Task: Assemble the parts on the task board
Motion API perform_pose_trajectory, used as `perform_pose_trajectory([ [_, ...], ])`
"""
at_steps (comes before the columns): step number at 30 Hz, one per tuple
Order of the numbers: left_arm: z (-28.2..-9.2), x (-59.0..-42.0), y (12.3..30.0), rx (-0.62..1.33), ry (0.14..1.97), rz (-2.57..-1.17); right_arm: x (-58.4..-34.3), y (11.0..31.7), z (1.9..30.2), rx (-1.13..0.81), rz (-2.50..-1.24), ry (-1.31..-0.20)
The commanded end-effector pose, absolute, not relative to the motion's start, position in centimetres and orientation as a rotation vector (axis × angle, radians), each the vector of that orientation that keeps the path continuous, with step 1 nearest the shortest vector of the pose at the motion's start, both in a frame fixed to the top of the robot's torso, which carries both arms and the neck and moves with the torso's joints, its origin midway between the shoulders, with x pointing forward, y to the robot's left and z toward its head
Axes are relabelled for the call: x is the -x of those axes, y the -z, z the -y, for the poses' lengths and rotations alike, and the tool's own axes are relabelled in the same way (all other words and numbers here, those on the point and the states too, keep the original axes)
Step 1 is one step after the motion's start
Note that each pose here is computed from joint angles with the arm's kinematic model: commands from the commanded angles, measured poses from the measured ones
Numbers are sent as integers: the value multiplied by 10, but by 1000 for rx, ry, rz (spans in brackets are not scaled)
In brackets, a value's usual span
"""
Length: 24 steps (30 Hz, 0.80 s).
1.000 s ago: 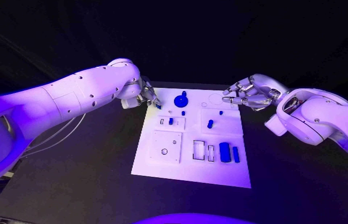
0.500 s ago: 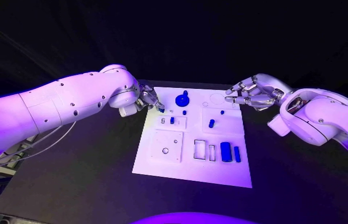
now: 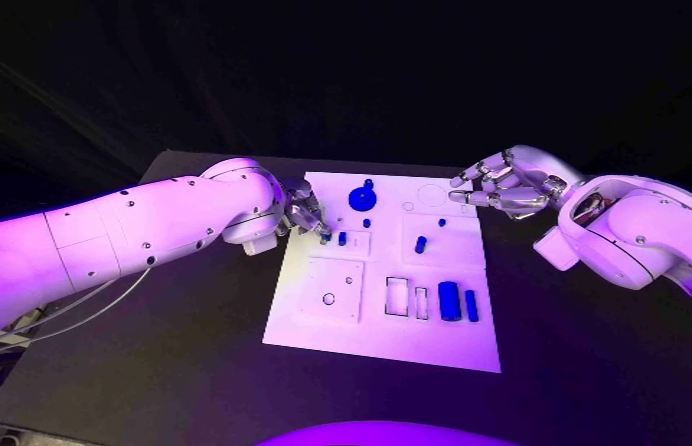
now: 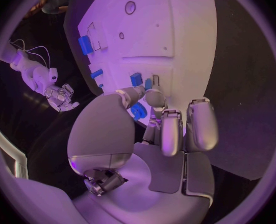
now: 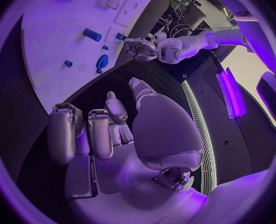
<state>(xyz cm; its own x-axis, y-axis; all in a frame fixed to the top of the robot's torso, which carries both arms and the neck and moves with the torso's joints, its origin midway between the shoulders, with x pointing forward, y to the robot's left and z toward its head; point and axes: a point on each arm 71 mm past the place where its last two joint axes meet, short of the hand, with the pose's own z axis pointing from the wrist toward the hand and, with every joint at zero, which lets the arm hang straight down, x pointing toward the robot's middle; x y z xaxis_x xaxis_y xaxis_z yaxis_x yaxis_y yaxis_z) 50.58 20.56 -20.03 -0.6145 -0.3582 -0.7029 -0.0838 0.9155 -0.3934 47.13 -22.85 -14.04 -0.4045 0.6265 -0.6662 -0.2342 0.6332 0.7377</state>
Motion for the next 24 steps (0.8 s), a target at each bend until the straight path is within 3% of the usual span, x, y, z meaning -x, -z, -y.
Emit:
perform_pose_trajectory([
  [1,-204,-506,199,255,380,-2176,-471,140,228,-314,-1745,-980],
  [24,-205,-503,203,190,318,-2225,-471,141,229,-317,-1747,-980],
])
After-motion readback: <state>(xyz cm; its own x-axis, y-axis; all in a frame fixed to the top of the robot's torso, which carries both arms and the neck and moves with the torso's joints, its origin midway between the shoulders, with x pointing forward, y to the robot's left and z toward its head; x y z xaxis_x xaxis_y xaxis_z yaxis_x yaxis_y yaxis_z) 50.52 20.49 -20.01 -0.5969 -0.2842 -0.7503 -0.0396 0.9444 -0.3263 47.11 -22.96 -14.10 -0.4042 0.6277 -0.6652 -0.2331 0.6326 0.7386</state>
